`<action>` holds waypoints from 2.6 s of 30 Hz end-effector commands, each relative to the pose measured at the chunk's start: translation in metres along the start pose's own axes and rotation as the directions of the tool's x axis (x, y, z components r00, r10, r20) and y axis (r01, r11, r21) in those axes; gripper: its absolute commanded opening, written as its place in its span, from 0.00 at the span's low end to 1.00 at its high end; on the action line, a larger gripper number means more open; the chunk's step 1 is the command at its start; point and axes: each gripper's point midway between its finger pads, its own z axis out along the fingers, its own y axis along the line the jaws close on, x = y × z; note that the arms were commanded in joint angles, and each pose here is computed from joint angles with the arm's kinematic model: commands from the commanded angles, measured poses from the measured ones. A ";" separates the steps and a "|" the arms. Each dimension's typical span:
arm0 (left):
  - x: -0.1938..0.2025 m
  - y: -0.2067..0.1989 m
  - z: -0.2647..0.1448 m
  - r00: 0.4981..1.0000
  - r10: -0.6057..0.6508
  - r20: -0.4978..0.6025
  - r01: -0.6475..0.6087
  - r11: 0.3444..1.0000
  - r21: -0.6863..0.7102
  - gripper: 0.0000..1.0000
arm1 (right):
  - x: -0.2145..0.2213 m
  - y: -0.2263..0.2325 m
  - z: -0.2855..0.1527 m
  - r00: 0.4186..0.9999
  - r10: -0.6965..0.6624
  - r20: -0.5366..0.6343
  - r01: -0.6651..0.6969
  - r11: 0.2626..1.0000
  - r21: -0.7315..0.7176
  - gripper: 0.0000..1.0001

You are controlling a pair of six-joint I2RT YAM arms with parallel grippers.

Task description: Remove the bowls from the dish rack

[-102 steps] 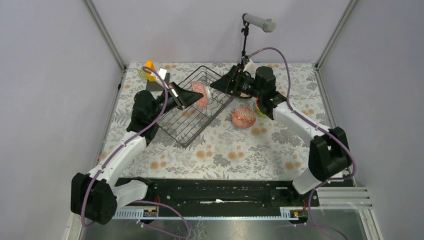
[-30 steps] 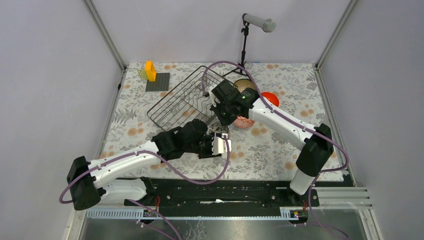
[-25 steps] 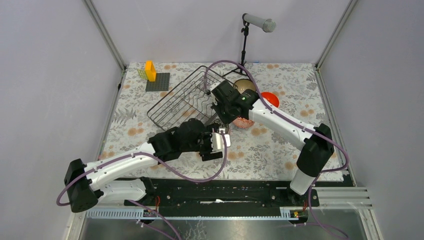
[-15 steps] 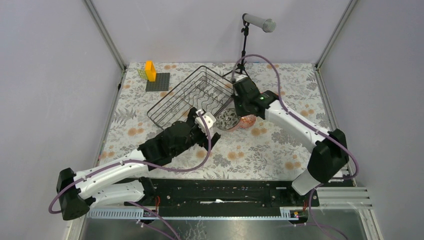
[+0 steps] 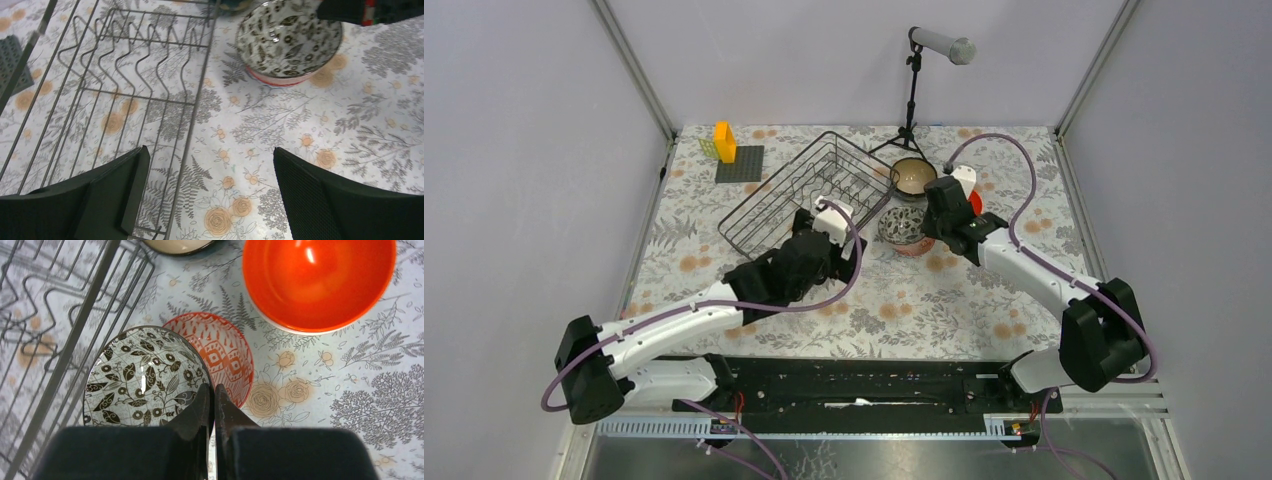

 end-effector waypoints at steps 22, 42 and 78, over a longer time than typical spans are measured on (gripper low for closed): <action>0.015 0.049 0.048 0.991 -0.067 -0.114 0.043 0.978 -0.203 0.97 | -0.015 -0.010 0.038 0.933 0.292 0.211 -0.294 0.955 -0.023 0.28; 0.033 0.048 0.081 0.978 -0.055 -0.203 0.012 0.978 -0.207 0.62 | -0.029 -0.022 0.006 0.945 0.208 0.252 -0.212 0.977 -0.012 0.60; 0.026 0.088 0.131 0.987 -0.015 -0.163 -0.007 0.991 -0.132 0.00 | -0.052 -0.082 -0.068 0.865 0.167 0.473 -0.230 0.970 0.080 0.63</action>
